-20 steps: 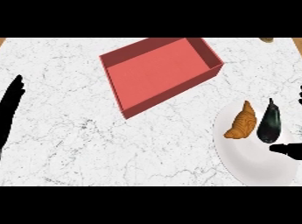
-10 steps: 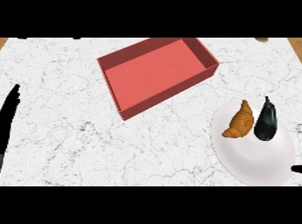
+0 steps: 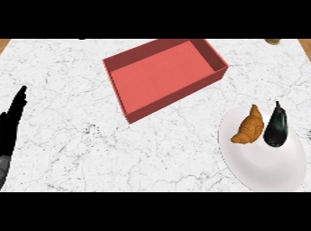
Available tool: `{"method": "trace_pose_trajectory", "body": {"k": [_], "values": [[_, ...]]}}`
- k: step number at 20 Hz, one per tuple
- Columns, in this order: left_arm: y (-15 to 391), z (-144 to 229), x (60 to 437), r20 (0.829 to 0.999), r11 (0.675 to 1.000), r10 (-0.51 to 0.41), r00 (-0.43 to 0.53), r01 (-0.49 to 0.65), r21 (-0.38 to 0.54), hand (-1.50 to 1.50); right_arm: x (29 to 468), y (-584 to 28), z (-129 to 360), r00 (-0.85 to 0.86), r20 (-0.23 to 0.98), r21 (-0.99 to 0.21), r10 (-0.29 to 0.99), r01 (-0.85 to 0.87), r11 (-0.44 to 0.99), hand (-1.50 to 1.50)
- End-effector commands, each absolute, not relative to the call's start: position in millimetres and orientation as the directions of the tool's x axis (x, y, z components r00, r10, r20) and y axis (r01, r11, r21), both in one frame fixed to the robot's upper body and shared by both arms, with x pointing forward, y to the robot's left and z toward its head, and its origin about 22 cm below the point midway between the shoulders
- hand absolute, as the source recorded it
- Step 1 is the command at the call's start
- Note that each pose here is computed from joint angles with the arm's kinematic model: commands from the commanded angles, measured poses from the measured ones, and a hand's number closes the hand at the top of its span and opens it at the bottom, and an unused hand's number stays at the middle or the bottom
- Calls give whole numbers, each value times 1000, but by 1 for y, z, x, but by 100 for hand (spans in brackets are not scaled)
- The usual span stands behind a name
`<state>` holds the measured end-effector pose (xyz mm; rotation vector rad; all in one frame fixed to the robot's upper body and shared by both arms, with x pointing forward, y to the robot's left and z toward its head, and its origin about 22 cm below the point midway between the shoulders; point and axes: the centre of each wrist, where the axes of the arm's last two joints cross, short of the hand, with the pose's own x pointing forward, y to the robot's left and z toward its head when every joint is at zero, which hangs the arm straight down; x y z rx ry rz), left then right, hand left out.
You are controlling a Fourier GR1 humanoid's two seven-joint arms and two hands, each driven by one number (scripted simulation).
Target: Pick the eggplant from the plate and place it in the cardboard box
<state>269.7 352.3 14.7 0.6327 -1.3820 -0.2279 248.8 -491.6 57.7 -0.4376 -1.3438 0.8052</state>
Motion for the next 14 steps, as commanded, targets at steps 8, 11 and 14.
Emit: {"method": "trace_pose_trajectory", "body": {"k": [8,11,14], "values": [[358,26,287,844,815,-497,199,-225,533,0,321,-450,70,81,491,-691,867,-570,444,-150],[363,29,269,838,815,-507,201,-205,542,0,336,-434,67,111,479,-663,871,-604,442,-150],[357,14,271,842,815,-500,204,-219,536,0,332,-436,42,97,423,-686,901,-615,388,-150]]}}
